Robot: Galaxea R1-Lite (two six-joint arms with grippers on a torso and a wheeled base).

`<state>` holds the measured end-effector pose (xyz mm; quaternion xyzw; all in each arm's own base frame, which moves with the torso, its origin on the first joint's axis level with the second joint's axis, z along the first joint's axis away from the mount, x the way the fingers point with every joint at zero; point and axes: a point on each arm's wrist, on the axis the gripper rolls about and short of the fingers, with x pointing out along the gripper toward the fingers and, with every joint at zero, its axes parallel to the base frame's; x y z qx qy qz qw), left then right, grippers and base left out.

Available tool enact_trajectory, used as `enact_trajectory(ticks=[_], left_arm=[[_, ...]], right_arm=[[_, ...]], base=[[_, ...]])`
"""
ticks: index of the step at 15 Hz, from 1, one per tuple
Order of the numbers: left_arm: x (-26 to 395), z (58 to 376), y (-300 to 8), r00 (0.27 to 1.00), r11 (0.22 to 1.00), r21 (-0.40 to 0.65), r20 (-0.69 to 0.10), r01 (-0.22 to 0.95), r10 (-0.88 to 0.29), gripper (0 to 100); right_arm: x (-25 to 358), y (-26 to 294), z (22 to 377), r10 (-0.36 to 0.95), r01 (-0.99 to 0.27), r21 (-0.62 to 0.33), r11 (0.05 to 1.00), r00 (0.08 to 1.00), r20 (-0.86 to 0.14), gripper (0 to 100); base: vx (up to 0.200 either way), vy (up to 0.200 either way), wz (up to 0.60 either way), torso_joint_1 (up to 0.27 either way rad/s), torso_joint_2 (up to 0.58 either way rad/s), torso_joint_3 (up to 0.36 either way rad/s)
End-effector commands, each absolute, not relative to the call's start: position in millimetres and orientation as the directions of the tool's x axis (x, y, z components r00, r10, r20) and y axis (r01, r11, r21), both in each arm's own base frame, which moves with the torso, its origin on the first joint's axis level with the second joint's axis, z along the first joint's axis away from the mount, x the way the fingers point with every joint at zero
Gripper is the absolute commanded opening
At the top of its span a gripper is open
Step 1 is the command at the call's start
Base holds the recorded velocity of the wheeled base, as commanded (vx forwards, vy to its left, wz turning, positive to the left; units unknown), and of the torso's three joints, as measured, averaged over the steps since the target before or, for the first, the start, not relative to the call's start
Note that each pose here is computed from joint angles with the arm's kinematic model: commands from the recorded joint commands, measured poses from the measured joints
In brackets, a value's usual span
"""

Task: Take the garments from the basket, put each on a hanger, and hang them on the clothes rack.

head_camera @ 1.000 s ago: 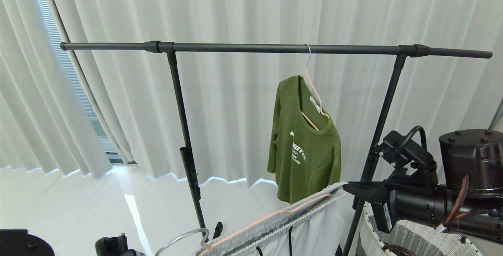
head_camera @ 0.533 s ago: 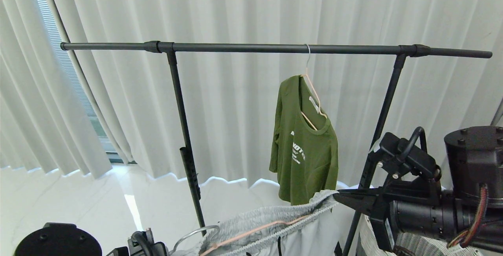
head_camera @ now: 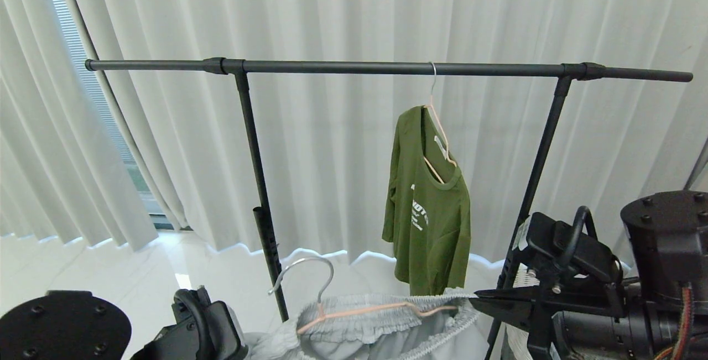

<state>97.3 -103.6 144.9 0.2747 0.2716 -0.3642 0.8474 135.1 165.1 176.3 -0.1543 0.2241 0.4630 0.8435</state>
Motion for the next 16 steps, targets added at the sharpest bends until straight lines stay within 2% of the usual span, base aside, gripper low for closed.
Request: enact_trajectory(ticks=[1, 3, 8, 9, 11, 13, 16], left_arm=[[97, 148, -103, 0.599, 0.591, 0.269, -0.64, 0.761, -0.481, 0], [97, 147, -104, 0.595, 0.588, 0.268, -0.646, 0.763, -0.478, 0], [93, 153, -99, 0.616, 0.594, 0.277, -0.609, 0.755, -0.499, 0], [92, 154, -98, 0.619, 0.596, 0.277, -0.604, 0.754, -0.502, 0], [91, 157, -98, 0.63, 0.601, 0.276, -0.575, 0.75, -0.522, 0], [85, 159, -101, 0.602, 0.561, 0.26, -0.529, 0.786, -0.598, 0], [82, 162, -103, 0.571, 0.526, 0.246, -0.5, 0.814, -0.651, 0]], right_arm=[[131, 171, 175, 0.725, -0.867, -0.052, 0.495, 0.445, -0.525, 0], [123, 179, 176, 0.744, -0.889, -0.055, 0.455, 0.414, -0.525, 0], [116, 169, 179, 0.725, -0.88, -0.063, 0.471, 0.427, -0.54, 0], [114, 167, 181, 0.725, -0.88, -0.063, 0.471, 0.427, -0.54, 100], [113, 165, 182, 0.731, -0.881, -0.067, 0.468, 0.429, -0.531, 100], [113, 165, 184, 0.737, -0.889, -0.086, 0.45, 0.424, -0.526, 100], [113, 169, 184, 0.784, -0.939, -0.113, 0.323, 0.333, -0.524, 100]], base=[[0.0, 0.0, 0.0, 0.0, 0.0, 0.0], [0.0, 0.0, 0.0, 0.0, 0.0, 0.0], [0.0, 0.0, 0.0, 0.0, 0.0, 0.0], [0.0, 0.0, 0.0, 0.0, 0.0, 0.0], [0.0, 0.0, 0.0, 0.0, 0.0, 0.0], [0.0, 0.0, 0.0, 0.0, 0.0, 0.0], [0.0, 0.0, 0.0, 0.0, 0.0, 0.0]])
